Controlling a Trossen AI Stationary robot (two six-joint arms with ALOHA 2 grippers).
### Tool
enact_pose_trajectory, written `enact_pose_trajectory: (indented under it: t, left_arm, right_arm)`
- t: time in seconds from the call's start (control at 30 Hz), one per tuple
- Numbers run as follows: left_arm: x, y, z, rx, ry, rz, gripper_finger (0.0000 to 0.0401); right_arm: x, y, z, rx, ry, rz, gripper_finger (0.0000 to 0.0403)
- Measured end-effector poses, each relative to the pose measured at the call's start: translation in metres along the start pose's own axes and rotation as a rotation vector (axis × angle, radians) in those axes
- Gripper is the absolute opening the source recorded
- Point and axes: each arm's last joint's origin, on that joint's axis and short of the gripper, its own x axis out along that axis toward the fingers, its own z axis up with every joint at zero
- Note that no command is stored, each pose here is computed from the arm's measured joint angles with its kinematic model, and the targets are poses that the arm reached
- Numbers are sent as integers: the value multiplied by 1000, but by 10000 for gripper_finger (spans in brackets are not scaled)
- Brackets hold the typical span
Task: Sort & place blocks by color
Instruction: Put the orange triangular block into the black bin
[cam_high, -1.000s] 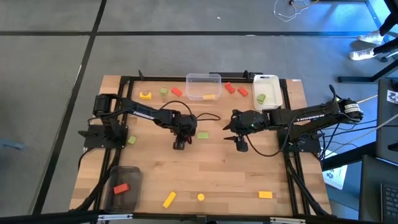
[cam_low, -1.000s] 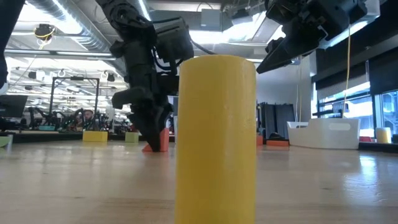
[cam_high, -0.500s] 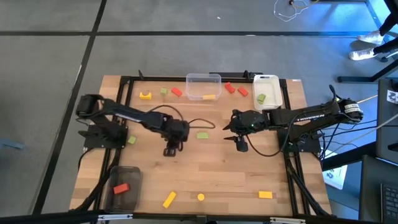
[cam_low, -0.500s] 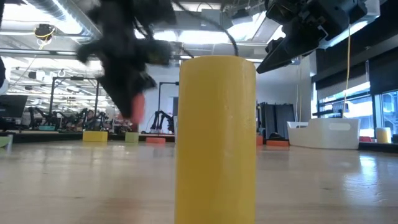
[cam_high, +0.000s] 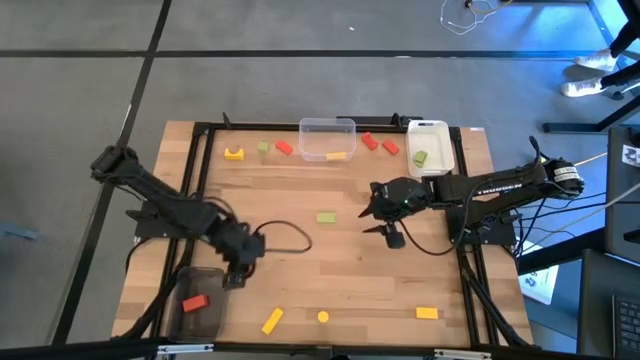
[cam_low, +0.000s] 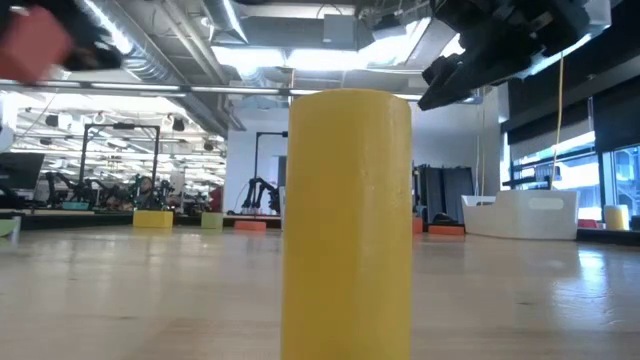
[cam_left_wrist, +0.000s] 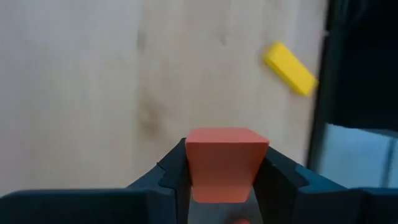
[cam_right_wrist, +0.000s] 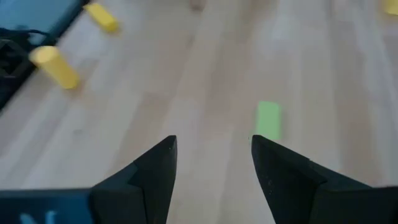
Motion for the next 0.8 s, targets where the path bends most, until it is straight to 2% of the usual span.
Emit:
enact_pose_trajectory:
  t: [0.2,0.53,0.6,0.8]
  left_arm:
    - [3,-23,-36,-202,135,36,121]
    - [6,-52,-74,-431,209,48,121]
    - [5,-56,-80,-456,216,52,121]
    - [5,-58,-85,-463,123,83,122]
  right_arm:
    - [0,2,0,6,-7,58,209]
    - [0,2,1,2,-10,60,209]
    - [0,2,1,2,-10,60,209]
    - [0,2,1,0,-18,59,209]
